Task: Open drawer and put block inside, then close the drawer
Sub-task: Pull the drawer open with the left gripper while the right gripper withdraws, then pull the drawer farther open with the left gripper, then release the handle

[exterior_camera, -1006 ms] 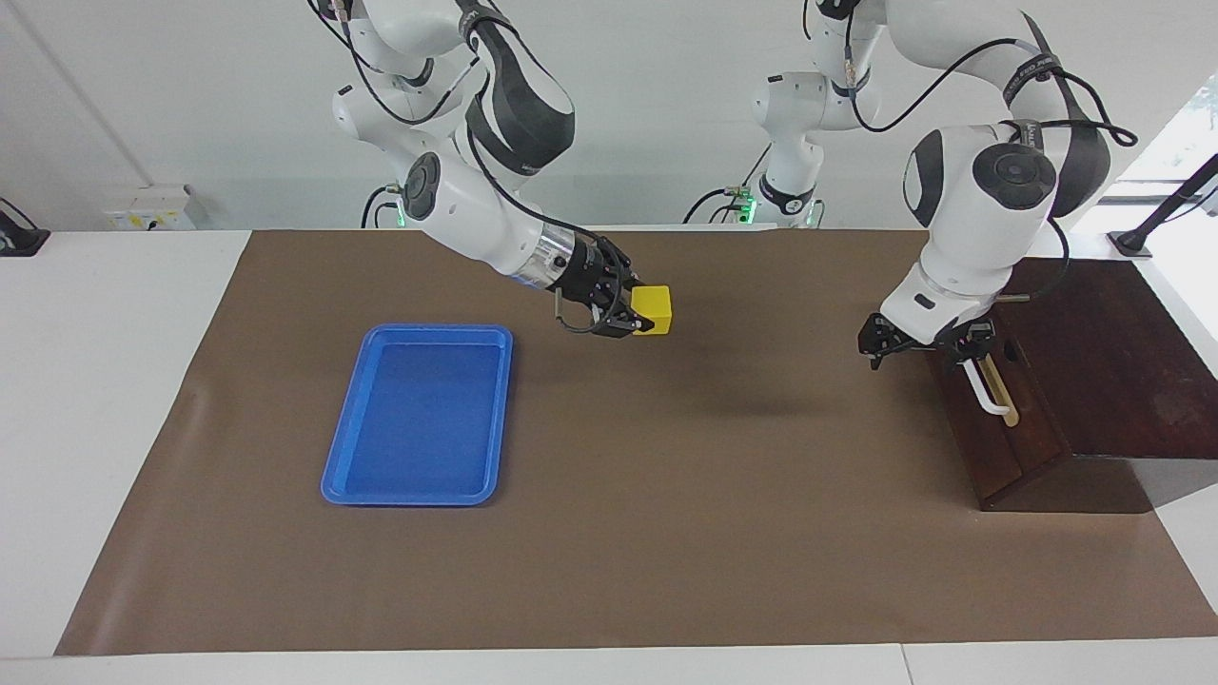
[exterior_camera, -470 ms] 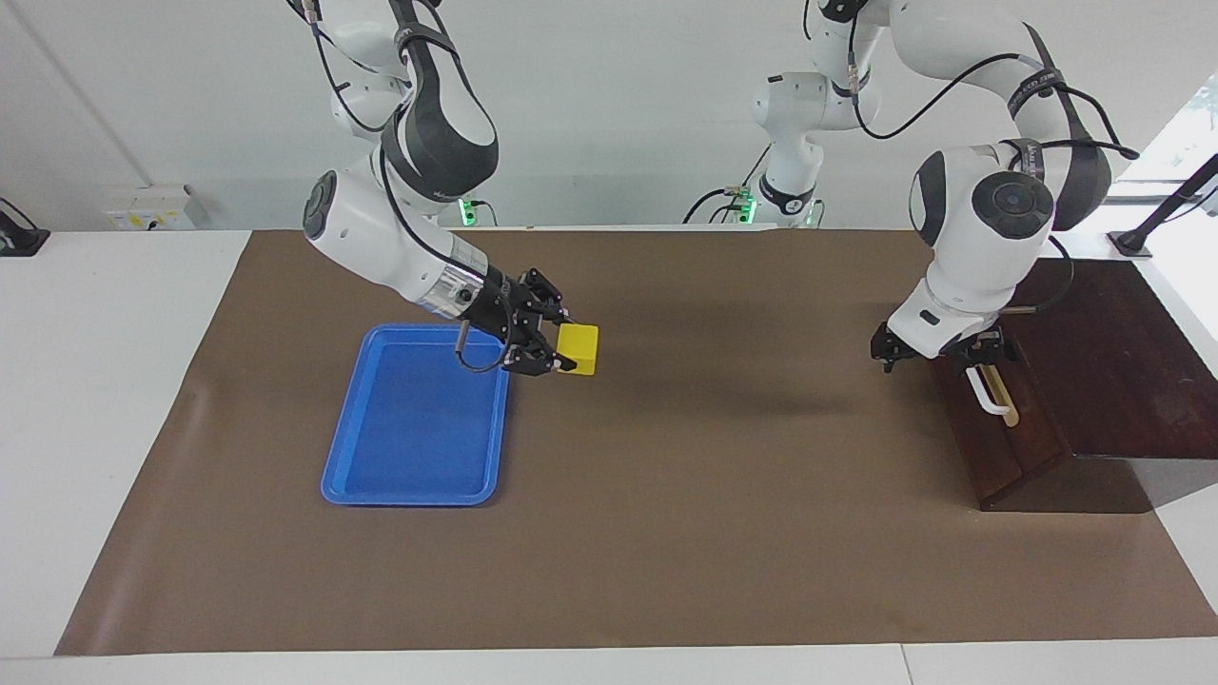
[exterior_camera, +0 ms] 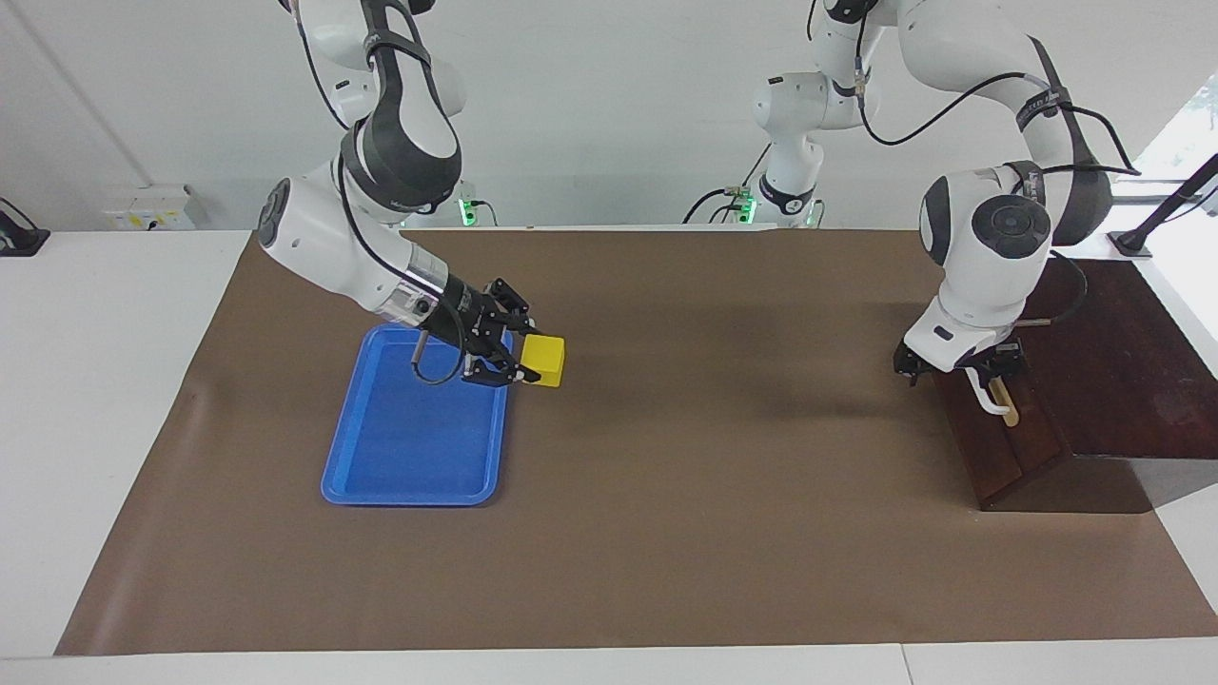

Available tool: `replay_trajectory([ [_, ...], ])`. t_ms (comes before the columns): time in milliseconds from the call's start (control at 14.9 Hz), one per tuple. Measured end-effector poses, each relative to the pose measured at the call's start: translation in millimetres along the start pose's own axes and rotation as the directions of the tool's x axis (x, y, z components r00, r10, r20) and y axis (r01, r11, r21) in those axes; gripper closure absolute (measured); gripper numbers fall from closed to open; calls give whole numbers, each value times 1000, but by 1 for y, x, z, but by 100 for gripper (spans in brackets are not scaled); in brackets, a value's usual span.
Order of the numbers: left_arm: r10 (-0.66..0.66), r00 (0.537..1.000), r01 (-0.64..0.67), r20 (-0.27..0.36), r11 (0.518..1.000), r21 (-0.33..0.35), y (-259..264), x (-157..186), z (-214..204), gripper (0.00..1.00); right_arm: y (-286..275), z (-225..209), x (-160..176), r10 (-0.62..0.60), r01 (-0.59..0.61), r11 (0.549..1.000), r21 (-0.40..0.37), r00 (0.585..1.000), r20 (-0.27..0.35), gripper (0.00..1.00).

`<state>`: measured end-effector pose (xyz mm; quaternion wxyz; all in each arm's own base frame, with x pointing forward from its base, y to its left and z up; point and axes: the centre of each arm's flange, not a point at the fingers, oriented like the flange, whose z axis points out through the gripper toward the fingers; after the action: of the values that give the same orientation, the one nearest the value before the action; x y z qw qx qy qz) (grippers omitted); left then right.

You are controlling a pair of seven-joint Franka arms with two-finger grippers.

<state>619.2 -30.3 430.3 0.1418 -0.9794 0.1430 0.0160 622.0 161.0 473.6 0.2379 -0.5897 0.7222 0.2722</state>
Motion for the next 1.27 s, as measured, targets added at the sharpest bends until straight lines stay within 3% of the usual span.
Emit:
replay_trajectory([
  [335,-9,1000,9,16,1000,-1,4,-6,15,0,-6,-14,17,-1,1,1000,-3,1000,3,44],
  [872,29,999,-33,36,994,101,-2,-11,20,0,-6,-13,16,-4,4,1000,-8,1000,3,44],
  [1275,38,998,-44,57,993,106,3,-15,30,0,-1,-6,9,-63,63,998,-23,998,3,44],
])
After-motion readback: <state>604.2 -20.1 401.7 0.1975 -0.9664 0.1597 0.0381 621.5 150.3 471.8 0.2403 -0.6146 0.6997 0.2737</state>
